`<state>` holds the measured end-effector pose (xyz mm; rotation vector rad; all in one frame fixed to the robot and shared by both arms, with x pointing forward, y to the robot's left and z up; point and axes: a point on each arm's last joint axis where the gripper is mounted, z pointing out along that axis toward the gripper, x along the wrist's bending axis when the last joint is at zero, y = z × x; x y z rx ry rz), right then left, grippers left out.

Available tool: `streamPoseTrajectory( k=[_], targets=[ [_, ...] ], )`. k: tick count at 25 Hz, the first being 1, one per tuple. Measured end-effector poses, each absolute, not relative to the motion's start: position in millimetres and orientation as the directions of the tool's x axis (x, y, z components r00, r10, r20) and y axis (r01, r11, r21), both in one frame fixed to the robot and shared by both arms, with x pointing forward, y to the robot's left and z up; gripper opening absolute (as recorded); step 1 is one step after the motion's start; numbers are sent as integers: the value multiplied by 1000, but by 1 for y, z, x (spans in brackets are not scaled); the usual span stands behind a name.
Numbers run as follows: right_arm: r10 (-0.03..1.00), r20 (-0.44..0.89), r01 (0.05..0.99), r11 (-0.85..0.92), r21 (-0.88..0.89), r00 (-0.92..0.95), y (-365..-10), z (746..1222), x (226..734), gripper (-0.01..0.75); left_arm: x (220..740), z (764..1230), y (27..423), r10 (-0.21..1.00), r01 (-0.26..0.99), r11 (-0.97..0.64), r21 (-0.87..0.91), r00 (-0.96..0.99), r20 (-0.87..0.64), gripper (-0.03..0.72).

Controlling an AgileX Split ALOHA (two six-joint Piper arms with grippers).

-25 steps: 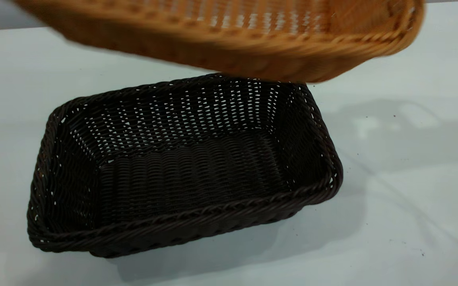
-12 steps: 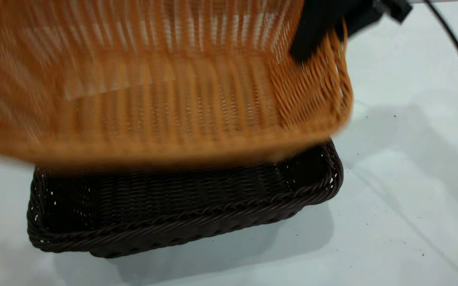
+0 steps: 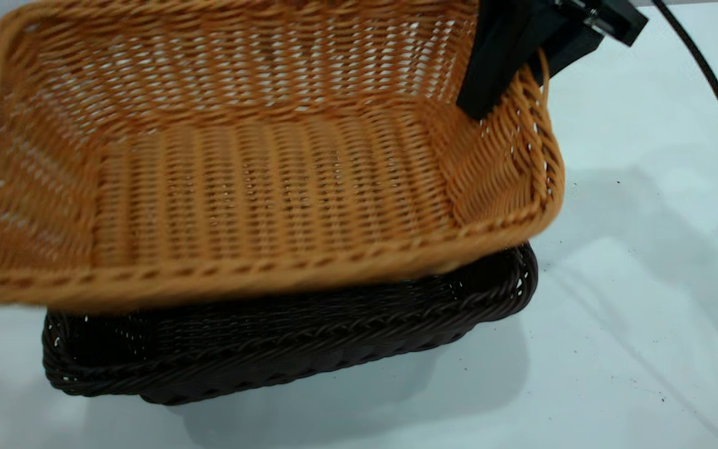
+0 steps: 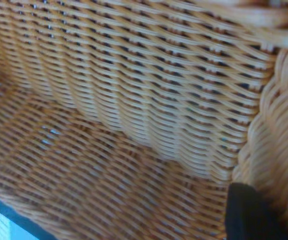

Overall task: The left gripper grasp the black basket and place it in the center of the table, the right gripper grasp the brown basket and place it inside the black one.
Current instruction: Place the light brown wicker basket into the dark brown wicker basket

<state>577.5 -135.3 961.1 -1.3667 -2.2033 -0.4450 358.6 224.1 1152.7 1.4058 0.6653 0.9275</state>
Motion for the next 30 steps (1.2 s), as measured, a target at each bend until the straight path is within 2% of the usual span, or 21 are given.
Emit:
streamPoseTrajectory(
  k=[13,22,30],
  targets=[
    [739,567,891,454,-18,-365,-126,956,573,104,359,1153,224,850,-143,-69,987,509,133,418],
    [752,583,893,440,-95,-308,-124,926,577,104,359,1153,224,850,-142,-67,988,510,131,418],
    [773,542,884,455,-110,-330,-128,923,576,104,359,1153,224,850,-142,-67,988,510,131,418]
  ],
)
